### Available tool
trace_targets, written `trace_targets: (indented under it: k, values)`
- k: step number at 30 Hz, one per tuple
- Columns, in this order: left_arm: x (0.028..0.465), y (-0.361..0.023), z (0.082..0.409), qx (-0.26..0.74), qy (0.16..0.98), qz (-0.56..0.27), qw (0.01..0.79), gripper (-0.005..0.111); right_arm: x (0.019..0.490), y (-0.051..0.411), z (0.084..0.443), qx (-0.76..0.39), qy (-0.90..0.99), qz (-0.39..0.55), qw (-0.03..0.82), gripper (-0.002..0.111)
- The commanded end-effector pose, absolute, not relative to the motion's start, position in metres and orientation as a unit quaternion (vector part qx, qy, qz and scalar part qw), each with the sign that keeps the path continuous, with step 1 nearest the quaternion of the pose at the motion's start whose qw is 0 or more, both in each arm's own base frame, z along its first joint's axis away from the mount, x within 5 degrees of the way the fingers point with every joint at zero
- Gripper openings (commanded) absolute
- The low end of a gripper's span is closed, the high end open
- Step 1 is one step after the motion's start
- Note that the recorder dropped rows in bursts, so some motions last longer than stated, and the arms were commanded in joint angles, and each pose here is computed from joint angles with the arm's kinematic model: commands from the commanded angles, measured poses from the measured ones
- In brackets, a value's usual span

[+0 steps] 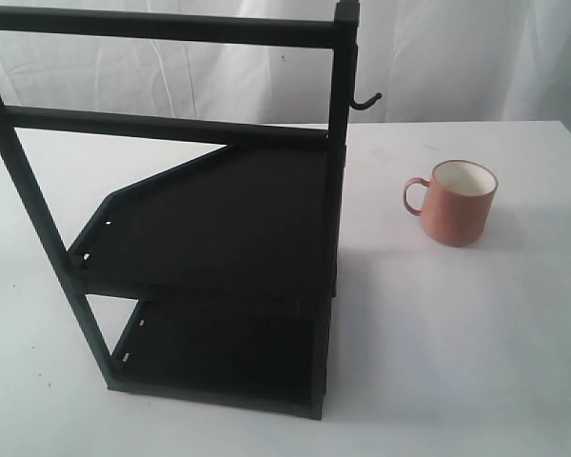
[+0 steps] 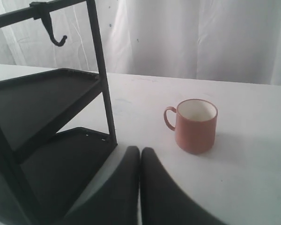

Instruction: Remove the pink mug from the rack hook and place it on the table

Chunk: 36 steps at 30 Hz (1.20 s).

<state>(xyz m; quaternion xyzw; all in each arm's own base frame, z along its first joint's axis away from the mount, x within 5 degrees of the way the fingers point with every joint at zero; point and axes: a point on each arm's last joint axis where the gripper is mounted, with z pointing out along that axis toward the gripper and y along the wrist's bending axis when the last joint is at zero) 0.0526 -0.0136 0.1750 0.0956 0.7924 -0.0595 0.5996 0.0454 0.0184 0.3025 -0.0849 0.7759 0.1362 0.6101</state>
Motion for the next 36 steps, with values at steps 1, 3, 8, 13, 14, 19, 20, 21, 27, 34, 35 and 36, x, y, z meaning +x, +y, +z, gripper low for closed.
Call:
trace_targets:
  k: [1,3,8,13,14,19,20,21,27,34,35,36]
  values:
    - [0.052,-0.013,0.174,0.091,0.792,-0.061,0.6,0.0,0.028,0.014,0.302,-0.095,0.77,0.131,0.618,0.0]
    - [0.052,-0.013,0.174,0.091,0.792,-0.061,0.6,0.0,0.022,0.013,0.302,-0.095,0.761,0.132,0.628,0.0]
    - [0.052,-0.013,0.174,0.091,0.792,-0.061,0.6,0.0,0.016,0.011,0.303,-0.094,0.749,0.134,0.642,0.0]
    - [0.052,-0.013,0.174,0.091,0.792,-0.061,0.6,0.0,0.014,0.01,0.303,-0.094,0.746,0.135,0.646,0.0]
    - [0.052,-0.013,0.174,0.091,0.792,-0.061,0.6,0.0,0.014,0.01,0.303,-0.088,0.746,0.14,0.645,0.0]
    - [0.052,-0.013,0.174,0.091,0.792,-0.061,0.6,0.0,0.014,0.011,0.303,-0.085,0.747,0.143,0.644,0.0]
    - [0.052,-0.013,0.174,0.091,0.792,-0.061,0.6,0.0,0.014,0.011,0.303,-0.085,0.747,0.143,0.644,0.0]
    - [0.052,-0.013,0.174,0.091,0.792,-0.061,0.6,0.0,0.014,0.011,0.303,-0.085,0.747,0.143,0.644,0.0]
    - [0.052,-0.013,0.174,0.091,0.792,-0.061,0.6,0.0,0.014,0.011,0.303,-0.085,0.747,0.143,0.644,0.0]
    - [0.052,-0.013,0.174,0.091,0.792,-0.061,0.6,0.0,0.017,0.011,0.298,-0.085,0.752,0.142,0.639,0.0]
    - [0.052,-0.013,0.174,0.091,0.792,-0.061,0.6,0.0,0.018,0.011,0.295,-0.085,0.752,0.142,0.637,0.0]
    - [0.052,-0.013,0.174,0.091,0.792,-0.061,0.6,0.0,0.018,0.011,0.29,-0.085,0.752,0.14,0.638,0.0]
